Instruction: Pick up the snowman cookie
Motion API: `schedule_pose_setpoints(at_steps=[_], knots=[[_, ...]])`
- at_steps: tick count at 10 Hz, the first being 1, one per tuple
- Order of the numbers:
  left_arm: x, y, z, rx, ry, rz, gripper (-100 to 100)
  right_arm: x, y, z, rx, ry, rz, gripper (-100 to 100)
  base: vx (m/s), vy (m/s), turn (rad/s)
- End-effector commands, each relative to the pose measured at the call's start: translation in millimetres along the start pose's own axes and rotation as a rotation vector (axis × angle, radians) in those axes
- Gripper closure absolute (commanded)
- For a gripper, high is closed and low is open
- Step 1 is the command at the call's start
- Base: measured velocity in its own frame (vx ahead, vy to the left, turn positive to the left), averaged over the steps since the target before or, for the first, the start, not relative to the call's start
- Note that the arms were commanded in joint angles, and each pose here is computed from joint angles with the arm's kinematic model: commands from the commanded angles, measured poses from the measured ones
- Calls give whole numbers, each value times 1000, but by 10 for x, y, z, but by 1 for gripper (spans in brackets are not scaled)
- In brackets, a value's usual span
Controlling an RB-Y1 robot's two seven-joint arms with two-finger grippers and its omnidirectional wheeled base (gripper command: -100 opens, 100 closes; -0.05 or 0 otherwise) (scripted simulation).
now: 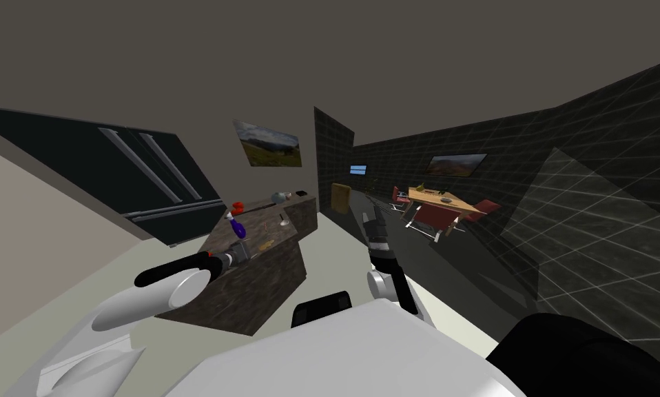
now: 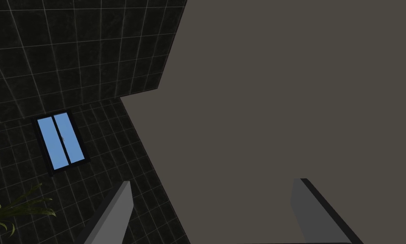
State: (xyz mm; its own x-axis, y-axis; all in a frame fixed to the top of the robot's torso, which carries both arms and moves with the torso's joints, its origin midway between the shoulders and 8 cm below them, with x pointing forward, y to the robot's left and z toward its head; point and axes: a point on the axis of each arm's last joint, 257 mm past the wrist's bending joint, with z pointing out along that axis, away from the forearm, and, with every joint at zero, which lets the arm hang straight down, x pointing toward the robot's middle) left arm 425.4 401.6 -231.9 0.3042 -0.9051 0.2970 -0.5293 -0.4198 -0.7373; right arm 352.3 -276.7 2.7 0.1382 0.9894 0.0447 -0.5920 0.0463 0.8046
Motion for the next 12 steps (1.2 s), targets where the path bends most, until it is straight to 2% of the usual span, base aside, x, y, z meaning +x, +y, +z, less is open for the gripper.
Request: schedule_pose_setpoints(at_steps=[1, 3, 8, 10, 11, 12], knots=[[-64, 126, 40, -63, -15, -21, -100, 0, 0, 0, 0, 0, 0, 0, 103, -37, -13], [-105, 227, 31, -102, -32, -21, -100, 0, 0, 0, 0, 0, 0, 0, 60, -10, -2], [-294, 587, 23, -282, -90, -64, -100, 0, 0, 0, 0, 0, 0, 0, 87, -8, -21], [-329, 669, -6, -315, -106, -63, -100, 0, 0, 0, 0, 0, 0, 0, 70, 5, -9], [-384, 753, -23, -362, -124, -74, -100, 0, 0, 0, 0, 0, 0, 0, 61, -2, -34], [-403, 796, -43, -380, -132, -73, -100, 0, 0, 0, 0, 0, 0, 0, 66, 4, -20]])
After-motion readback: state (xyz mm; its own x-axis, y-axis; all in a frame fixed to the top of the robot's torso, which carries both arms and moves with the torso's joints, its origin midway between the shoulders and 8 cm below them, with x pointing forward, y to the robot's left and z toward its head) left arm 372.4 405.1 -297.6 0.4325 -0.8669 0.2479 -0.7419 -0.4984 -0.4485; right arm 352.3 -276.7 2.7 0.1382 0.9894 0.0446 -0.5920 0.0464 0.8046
